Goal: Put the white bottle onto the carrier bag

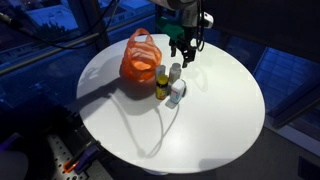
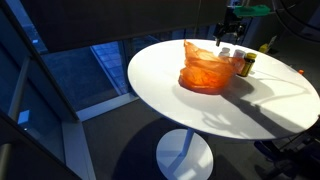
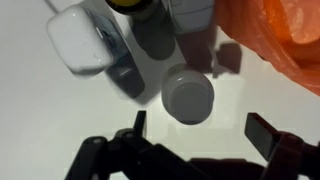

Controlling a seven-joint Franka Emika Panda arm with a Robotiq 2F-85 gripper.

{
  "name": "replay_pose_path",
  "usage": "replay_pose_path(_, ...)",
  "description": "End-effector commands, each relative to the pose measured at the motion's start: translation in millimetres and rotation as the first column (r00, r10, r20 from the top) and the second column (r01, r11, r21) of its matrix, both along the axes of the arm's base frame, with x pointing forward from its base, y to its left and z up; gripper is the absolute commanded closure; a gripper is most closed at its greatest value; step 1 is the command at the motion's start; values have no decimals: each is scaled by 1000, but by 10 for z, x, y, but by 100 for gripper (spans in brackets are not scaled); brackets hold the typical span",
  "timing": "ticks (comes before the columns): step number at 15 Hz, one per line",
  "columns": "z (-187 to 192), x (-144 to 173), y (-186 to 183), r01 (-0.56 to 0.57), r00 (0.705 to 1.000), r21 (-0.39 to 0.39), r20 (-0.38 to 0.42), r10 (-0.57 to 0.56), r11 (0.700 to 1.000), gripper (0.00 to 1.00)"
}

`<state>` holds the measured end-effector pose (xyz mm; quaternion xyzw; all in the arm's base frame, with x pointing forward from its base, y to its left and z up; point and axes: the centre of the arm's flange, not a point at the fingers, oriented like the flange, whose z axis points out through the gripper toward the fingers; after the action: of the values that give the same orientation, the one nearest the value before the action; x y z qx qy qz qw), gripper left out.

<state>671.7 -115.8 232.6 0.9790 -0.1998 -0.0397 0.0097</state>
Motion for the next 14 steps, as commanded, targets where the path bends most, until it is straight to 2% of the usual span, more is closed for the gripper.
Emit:
replay_pose_path(1,-72,137,-24,19,1000,-21,-21,-20,1000,0)
replay_pose_path(3,-113,137,-17,17,999,-23,-30,-18,1000,2)
replay_pose_path(5,-135,141,-17,19,999,-22,-36,-19,1000,19)
replay_pose_path(7,-147,145,-14,18,999,-22,-38,-19,1000,43)
replay_pose_path(11,-99,132,13,14,999,-19,-36,-15,1000,75)
replay_pose_path(12,-49,122,27,10,999,-14,-31,-10,1000,81)
replay_pose_path(14,136,92,85,2,1000,-14,-13,-3,1000,81)
